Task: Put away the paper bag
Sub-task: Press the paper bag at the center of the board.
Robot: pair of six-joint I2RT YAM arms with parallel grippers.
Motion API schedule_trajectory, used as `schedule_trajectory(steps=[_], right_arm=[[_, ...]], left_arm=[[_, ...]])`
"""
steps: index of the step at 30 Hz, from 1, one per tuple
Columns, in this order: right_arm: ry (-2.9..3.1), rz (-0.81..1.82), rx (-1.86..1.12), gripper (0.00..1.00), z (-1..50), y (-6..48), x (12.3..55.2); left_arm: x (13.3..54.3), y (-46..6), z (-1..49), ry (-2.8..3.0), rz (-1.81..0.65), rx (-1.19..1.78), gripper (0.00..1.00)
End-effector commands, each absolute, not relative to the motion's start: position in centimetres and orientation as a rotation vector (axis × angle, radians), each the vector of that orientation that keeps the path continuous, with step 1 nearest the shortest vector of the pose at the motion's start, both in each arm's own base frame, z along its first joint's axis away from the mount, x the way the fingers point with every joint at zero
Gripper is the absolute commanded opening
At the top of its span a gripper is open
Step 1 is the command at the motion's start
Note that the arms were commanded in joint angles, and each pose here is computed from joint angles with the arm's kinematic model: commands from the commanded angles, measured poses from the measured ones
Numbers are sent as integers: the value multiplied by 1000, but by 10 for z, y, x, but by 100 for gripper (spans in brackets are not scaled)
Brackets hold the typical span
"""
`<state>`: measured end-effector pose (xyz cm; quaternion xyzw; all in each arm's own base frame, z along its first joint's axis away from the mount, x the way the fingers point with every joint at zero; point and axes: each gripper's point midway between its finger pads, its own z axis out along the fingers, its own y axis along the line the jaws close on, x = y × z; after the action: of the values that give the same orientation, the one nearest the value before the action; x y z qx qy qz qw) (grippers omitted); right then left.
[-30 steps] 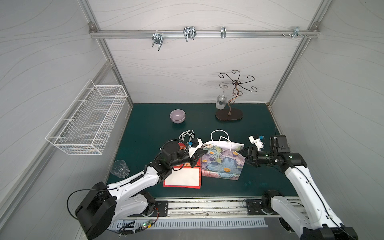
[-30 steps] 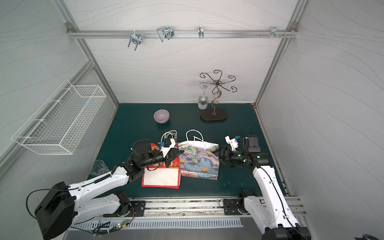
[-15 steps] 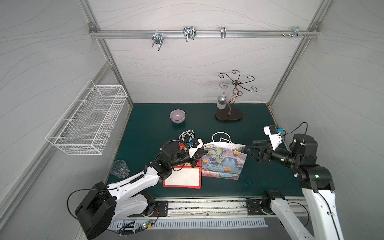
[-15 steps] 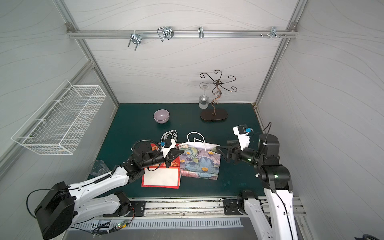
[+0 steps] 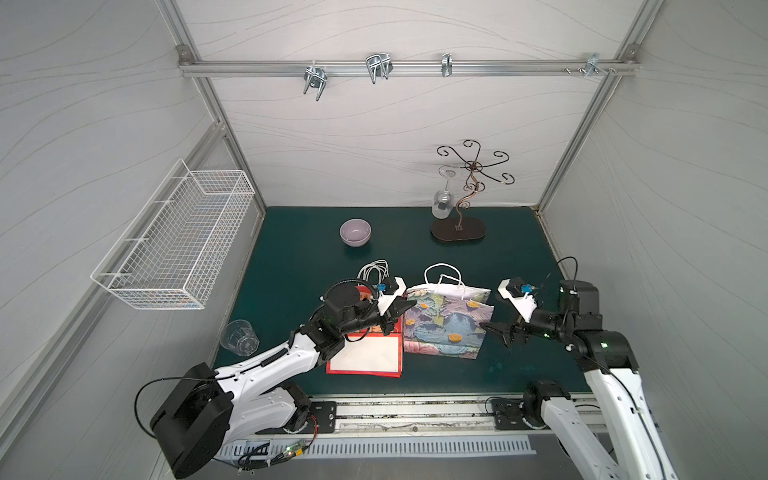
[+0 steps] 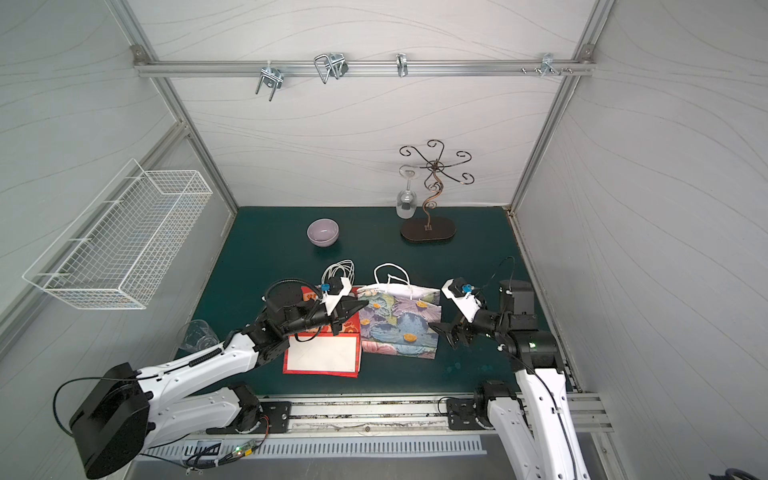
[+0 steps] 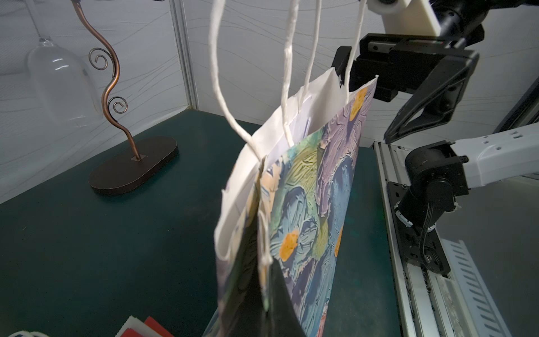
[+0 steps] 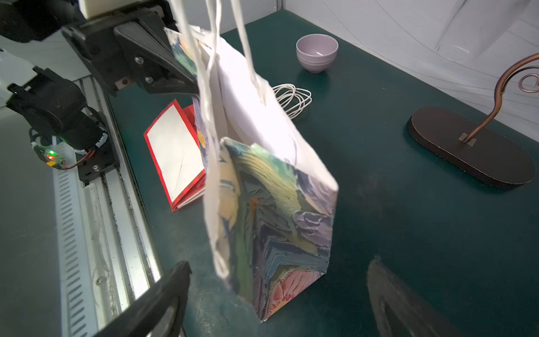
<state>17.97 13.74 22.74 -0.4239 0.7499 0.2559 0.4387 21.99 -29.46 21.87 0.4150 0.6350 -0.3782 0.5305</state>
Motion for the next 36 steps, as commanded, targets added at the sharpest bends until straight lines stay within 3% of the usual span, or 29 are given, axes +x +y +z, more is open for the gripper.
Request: schedule_trajectory(steps=[1,4,8,27,32,36], right_arm=[[1712,629,-1133,95,241,147,199],[1663,712,-1158,96,244,156,201],[1598,783,-1182,90,245,164,202],[1485,854,-1229,36,239,175,198],[1483,837,-1258,17,236,175,194],[1490,821,-1270,4,236,174,190]], left_arm=[[220,-293,223,1509,-895,971,0],[220,-292,222,1514,-900,960,0],[221,-292,220,1524,-914,946,0],[227,-291,215,1576,-935,881,0],[231,-286,222,1565,-917,827,15],[232,-283,229,1544,-918,792,41]])
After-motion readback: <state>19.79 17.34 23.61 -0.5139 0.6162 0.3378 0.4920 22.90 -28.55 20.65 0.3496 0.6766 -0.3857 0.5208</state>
